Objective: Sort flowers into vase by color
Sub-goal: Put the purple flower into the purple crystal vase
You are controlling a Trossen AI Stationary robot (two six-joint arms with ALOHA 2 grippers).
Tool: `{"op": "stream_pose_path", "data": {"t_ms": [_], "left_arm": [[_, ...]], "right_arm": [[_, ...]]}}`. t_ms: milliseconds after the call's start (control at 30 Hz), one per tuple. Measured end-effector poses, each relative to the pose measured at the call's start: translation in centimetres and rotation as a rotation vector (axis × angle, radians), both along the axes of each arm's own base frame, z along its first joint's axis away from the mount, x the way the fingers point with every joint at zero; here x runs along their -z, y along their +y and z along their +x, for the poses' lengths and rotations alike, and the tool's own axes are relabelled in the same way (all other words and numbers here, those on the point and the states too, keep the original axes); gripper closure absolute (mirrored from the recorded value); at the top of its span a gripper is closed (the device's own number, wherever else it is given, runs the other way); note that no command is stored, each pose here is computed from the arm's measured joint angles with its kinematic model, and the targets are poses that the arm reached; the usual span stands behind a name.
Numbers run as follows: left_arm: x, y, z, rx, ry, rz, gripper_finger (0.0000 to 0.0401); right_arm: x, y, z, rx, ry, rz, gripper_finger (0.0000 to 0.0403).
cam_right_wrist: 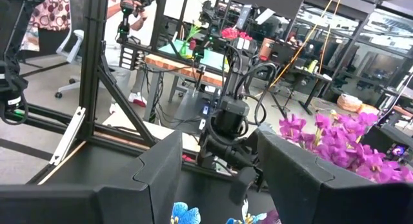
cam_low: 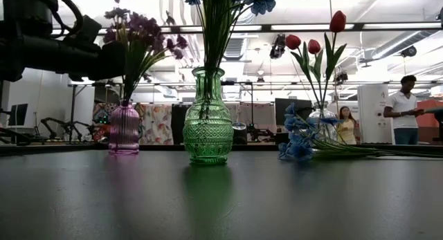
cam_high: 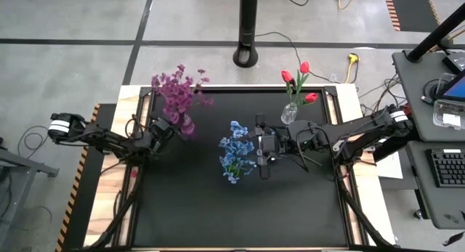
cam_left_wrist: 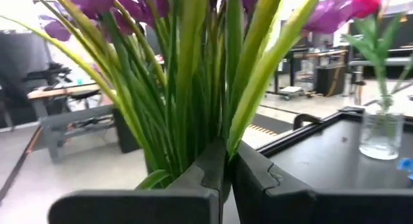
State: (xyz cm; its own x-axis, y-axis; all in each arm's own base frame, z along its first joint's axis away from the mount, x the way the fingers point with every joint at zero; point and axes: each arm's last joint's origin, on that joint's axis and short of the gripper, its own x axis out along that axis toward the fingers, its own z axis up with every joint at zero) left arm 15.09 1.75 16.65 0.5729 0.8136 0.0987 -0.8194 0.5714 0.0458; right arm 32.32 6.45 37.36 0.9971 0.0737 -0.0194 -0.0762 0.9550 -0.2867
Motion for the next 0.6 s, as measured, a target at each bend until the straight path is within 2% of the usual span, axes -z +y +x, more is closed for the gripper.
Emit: {"op": "stream_pose_path", "data": {"t_ms": [200, 600], "left_arm": [[-0.08, -0.09, -0.07, -0.003, -0.009, -0.004, 0.0369], [-0.22, -0.84, -0.09, 0.040, -0.027, -0.011, 0.0248]], "right_arm": [[0.00, 0.01, 0.00, 0.000, 0.001, -0.002, 0.0209], [0.03, 0.00, -0.01, 0.000, 0.006, -0.014, 0.0209]]}}
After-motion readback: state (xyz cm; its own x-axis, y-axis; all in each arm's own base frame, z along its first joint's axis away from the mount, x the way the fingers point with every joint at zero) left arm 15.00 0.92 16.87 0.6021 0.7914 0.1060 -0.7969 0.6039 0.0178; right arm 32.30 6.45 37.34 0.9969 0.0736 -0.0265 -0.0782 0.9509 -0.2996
